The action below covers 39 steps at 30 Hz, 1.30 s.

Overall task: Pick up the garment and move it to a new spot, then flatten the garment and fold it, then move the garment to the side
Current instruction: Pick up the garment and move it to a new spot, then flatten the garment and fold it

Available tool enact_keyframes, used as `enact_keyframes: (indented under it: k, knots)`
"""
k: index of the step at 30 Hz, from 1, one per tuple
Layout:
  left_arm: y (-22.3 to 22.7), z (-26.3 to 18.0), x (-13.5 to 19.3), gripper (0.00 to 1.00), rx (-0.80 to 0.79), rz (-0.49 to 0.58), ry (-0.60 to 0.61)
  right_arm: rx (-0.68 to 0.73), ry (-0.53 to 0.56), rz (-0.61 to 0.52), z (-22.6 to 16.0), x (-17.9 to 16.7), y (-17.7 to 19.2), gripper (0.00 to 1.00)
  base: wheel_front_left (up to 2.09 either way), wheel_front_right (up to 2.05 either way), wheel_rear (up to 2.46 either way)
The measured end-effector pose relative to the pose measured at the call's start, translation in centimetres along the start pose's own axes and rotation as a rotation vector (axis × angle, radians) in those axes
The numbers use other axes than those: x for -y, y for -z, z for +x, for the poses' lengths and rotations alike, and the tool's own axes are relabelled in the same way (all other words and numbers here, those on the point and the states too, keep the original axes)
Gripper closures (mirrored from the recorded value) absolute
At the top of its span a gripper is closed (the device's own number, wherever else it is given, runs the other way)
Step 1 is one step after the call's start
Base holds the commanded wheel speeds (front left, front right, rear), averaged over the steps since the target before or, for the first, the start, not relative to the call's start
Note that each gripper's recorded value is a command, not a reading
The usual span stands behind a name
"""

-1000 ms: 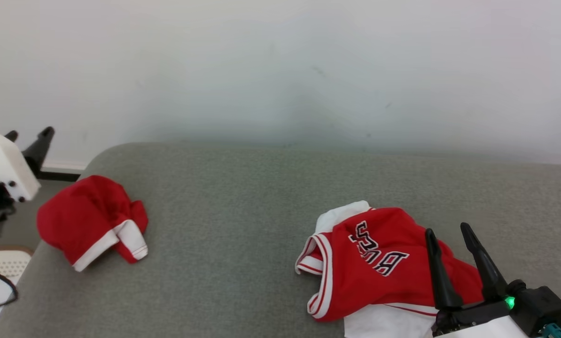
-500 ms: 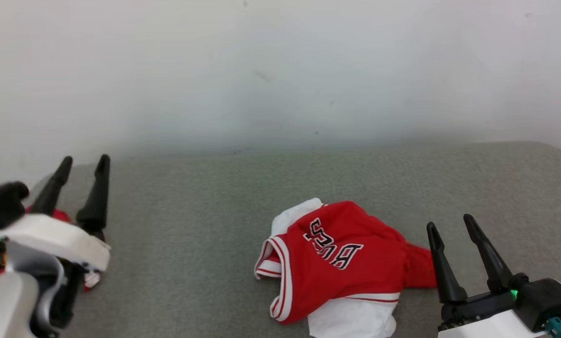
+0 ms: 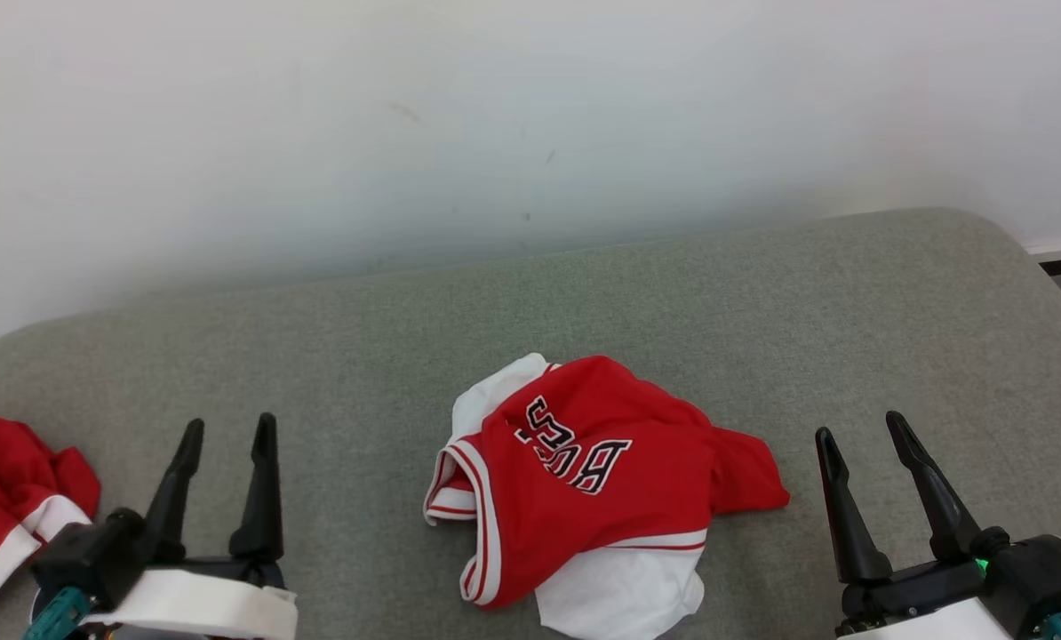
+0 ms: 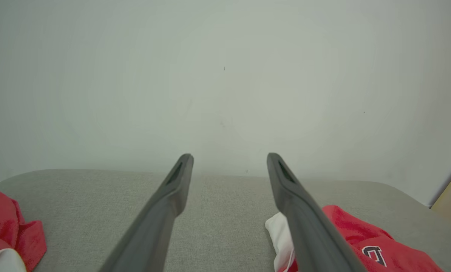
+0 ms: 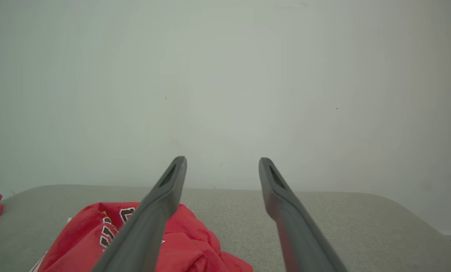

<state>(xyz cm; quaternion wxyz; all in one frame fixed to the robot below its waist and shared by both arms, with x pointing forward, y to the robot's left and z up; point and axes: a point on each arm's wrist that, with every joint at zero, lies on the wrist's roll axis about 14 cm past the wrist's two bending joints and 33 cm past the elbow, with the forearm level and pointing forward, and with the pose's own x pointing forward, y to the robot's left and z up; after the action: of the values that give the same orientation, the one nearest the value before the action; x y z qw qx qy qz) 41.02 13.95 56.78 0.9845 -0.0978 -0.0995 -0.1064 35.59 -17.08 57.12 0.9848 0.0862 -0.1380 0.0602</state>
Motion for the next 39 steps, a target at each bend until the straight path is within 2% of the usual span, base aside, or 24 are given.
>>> enact_keyframes:
  k: [3, 10, 26, 30, 39]
  knots:
    - [-0.9, -0.1, 0.3, 0.0, 0.056, -0.033, -0.043, -0.017, 0.007, -0.003, -0.2, 0.2, 0.6, 0.0, 0.0, 0.0, 0.0]
    - [0.8, -1.4, 1.0, 0.0, 0.041, -0.082, -0.081, -0.036, 0.005, 0.004, 0.0, 0.1, 1.3, 0.0, 0.0, 0.0, 0.0]
    - [1.3, -1.8, 1.3, 0.0, 0.029, -0.07, -0.042, -0.02, 0.005, 0.018, -0.1, -0.1, 0.7, 0.0, 0.0, 0.0, 0.0]
    - [4.2, -2.7, 3.1, 0.0, -0.066, -0.092, 0.017, -0.017, 0.011, 0.017, -0.2, 0.1, 0.6, 0.0, 0.0, 0.0, 0.0]
    - [9.2, -4.0, 8.8, 0.0, -0.326, -0.11, 0.246, -0.019, 0.031, 0.015, -0.6, 0.7, 0.6, 0.0, 0.0, 0.0, 0.0]
